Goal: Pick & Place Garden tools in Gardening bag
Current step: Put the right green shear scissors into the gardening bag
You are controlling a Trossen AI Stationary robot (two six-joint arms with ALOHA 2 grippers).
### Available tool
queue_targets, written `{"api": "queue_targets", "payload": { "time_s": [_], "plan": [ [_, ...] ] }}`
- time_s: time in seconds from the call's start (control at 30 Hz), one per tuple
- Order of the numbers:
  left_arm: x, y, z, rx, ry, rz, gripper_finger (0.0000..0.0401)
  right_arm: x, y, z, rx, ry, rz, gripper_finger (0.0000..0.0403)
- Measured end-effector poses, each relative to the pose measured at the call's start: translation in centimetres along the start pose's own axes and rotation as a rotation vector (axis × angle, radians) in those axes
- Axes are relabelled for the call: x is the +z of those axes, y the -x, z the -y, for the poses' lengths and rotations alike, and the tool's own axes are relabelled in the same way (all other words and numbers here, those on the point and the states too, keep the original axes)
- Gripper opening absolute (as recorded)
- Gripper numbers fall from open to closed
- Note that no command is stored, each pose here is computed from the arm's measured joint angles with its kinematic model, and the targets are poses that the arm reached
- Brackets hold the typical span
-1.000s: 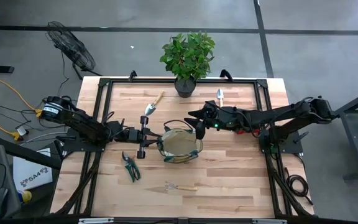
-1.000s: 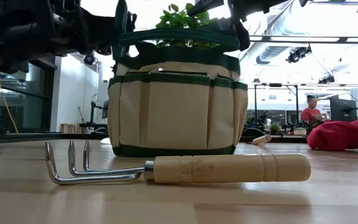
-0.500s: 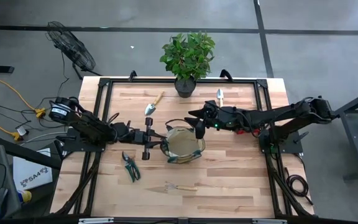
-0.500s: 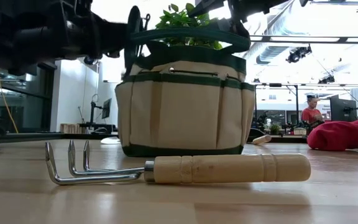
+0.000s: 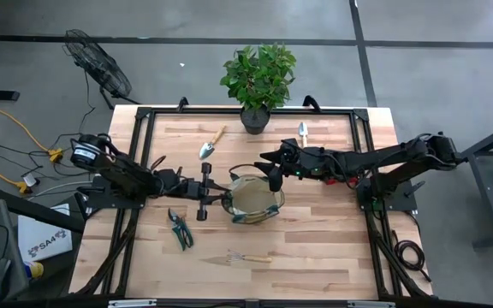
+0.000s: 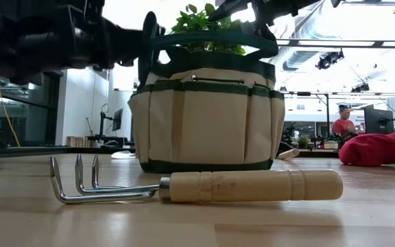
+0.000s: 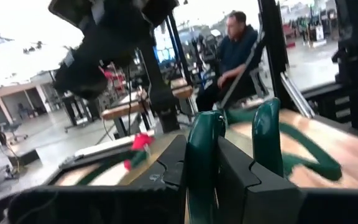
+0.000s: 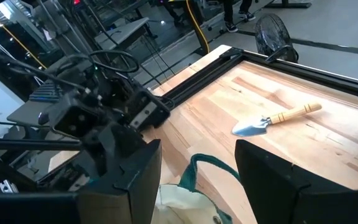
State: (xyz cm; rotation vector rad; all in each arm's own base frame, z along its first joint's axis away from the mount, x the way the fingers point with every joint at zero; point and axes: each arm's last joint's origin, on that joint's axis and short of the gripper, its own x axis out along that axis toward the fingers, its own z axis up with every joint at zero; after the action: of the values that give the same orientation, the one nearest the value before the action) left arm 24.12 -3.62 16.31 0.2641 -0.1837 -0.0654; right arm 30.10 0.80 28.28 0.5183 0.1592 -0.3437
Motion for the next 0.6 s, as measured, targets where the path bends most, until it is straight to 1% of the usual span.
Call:
{"api": "queue_targets", "payload": {
  "time_s": [0.07, 0.23, 0.3, 0.4, 0.6],
  "plan": [
    [-0.17, -0.02, 0.05, 0.0, -0.001, -0.007, 0.0043, 0.0, 0.0, 0.0, 0.0, -0.004, 0.0, 0.0197],
    [0.35, 0.0, -0.12, 0.018, -0.001, 0.046, 0.0043, 0.0, 0.0, 0.0, 0.001, -0.005, 0.001, 0.0197],
    [0.13, -0.01, -0.08, 0.021, -0.004, 0.021, 0.0043, 0.02, 0.0, -0.01, 0.001, -0.005, 0.002, 0.0197],
    [-0.53, -0.14, 0.04, 0.03, -0.002, -0.058, 0.0043, 0.02, 0.0, -0.01, 0.001, -0.005, 0.002, 0.0197],
    [-0.65, -0.17, 0.04, 0.037, 0.003, -0.075, 0.0043, 0.02, 0.0, -0.01, 0.001, -0.005, 0.002, 0.0197]
  ]
}}
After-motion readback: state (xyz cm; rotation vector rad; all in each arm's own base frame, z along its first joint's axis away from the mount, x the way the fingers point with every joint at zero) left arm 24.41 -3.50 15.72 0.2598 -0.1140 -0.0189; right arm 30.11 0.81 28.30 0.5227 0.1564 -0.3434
